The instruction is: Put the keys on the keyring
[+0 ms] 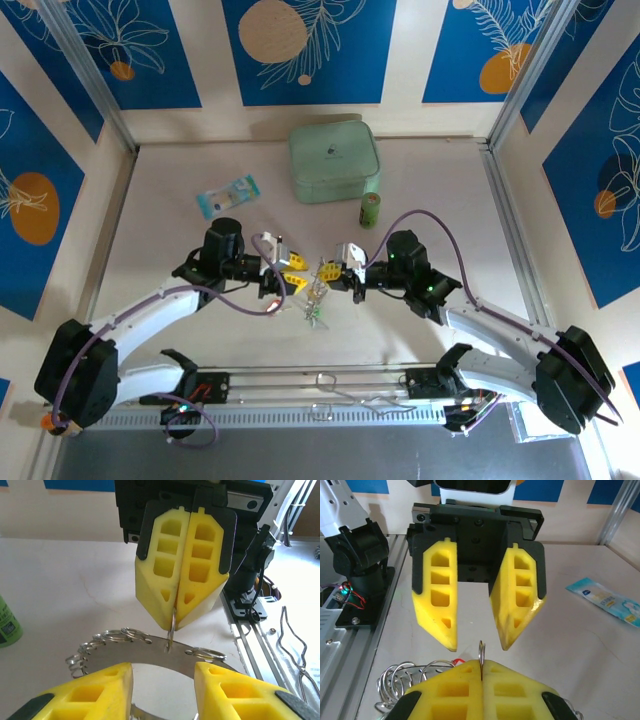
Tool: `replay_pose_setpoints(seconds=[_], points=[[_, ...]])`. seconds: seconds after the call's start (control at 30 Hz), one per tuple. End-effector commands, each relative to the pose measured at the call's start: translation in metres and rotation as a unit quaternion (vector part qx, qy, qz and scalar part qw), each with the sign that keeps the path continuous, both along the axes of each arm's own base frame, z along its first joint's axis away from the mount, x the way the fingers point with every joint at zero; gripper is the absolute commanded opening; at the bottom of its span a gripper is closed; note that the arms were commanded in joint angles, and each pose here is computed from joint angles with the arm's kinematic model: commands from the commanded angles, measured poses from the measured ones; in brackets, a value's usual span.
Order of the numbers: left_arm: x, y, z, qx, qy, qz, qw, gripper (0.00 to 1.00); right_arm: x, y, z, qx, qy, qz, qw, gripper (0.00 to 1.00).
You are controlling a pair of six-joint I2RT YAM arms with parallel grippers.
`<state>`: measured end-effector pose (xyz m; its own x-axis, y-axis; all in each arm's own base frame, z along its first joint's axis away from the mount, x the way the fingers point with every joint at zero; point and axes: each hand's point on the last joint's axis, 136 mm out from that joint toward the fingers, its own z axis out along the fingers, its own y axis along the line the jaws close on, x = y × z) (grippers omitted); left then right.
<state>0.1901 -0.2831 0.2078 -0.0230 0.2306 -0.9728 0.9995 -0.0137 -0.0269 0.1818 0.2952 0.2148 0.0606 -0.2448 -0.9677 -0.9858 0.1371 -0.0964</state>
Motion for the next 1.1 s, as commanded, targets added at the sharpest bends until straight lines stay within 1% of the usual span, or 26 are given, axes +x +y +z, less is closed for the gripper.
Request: replay_pose_setpoints(seconds=[0.0,0.33,0.5,0.7,0.73,0.8,0.83,0.93,1.07], points=[[-0.010,-0.003,0.010,-0.027,0.002,-0.036,0.999,0.35,-0.008,0.005,0.021,0.031,-0.016,0.024,0.999,0.00],[-0.014,-0.004,0.010,-0.031,0.007,-0.046,0.998,0.29,-0.008,0.015,0.029,0.043,-0.021,0.035,0.998,0.00],[-0.014,-0.004,0.010,-0.031,0.006,-0.047,0.998,0.20,-0.007,0.019,0.031,0.047,-0.019,0.038,0.998,0.00],[-0.016,-0.001,0.002,-0.014,0.009,-0.046,0.999,0.20,-0.005,0.021,0.029,0.049,-0.017,0.035,0.998,0.00],[-0.016,-0.001,0.002,-0.011,0.008,-0.045,0.999,0.22,-0.005,0.020,0.029,0.049,-0.017,0.034,0.998,0.00],[-0.016,0.000,-0.001,-0.005,0.008,-0.042,0.999,0.30,-0.004,0.020,0.026,0.044,-0.017,0.031,0.998,0.00],[-0.017,0.000,-0.001,-0.004,0.008,-0.041,0.999,0.31,-0.004,0.019,0.026,0.044,-0.017,0.029,0.998,0.00],[-0.017,0.002,-0.006,0.002,0.007,-0.036,0.999,0.30,-0.004,0.019,0.025,0.043,-0.017,0.028,0.999,0.00],[-0.011,0.000,-0.003,-0.011,0.001,-0.026,1.000,0.22,-0.005,0.020,0.026,0.046,-0.014,0.031,0.998,0.00]])
